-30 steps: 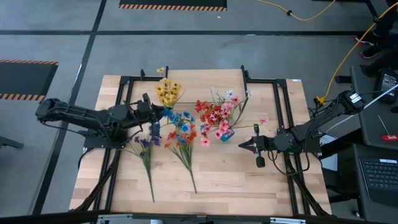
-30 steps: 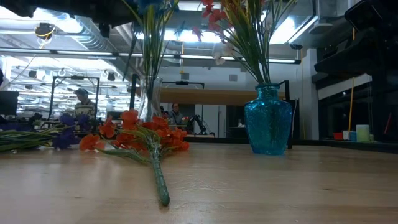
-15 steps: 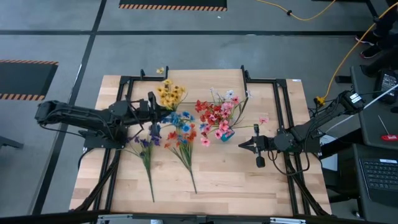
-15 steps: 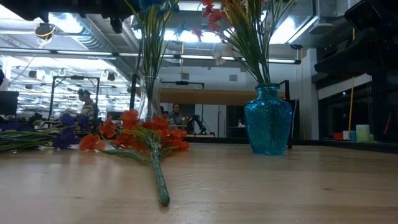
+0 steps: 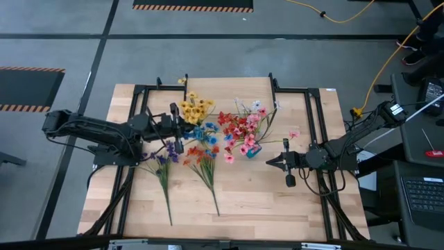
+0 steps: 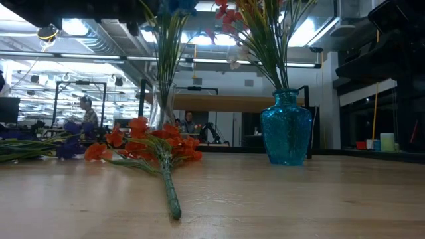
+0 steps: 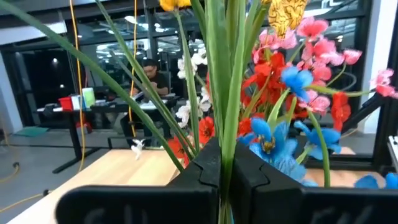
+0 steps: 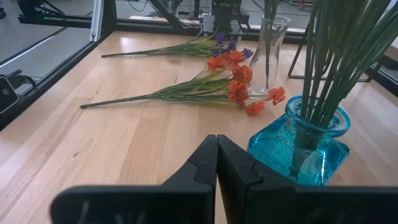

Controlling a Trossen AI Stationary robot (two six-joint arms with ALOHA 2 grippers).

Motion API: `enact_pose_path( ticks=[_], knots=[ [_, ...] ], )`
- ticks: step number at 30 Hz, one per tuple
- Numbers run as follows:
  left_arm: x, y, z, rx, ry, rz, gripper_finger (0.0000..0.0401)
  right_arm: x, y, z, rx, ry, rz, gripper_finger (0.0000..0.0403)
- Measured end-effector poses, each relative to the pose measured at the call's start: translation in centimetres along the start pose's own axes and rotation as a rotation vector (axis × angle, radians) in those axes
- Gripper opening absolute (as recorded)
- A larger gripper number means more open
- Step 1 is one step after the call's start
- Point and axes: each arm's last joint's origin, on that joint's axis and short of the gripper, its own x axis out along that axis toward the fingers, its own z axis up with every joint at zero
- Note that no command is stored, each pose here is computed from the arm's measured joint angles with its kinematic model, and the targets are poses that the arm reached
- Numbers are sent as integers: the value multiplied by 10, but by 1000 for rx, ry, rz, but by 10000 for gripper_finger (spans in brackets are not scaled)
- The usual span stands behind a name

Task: Pick and place flowers into a vace then onto a shelf
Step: Put the yellow flowers into the transparent vase

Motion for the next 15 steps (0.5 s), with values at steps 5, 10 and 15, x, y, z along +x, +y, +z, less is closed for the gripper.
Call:
enact_pose_path(
  ticks=[5, 10, 15],
  knots=[
    [-2, 0, 3, -3, -14, -15, 5, 0, 0, 0, 0, 0, 0, 14],
    [0, -1, -1, 2, 9, -17, 5, 0, 0, 0, 0, 0, 0, 14],
    [3, -2, -6, 19, 36, -19, 5, 0, 0, 0, 0, 0, -1, 14]
  ],
)
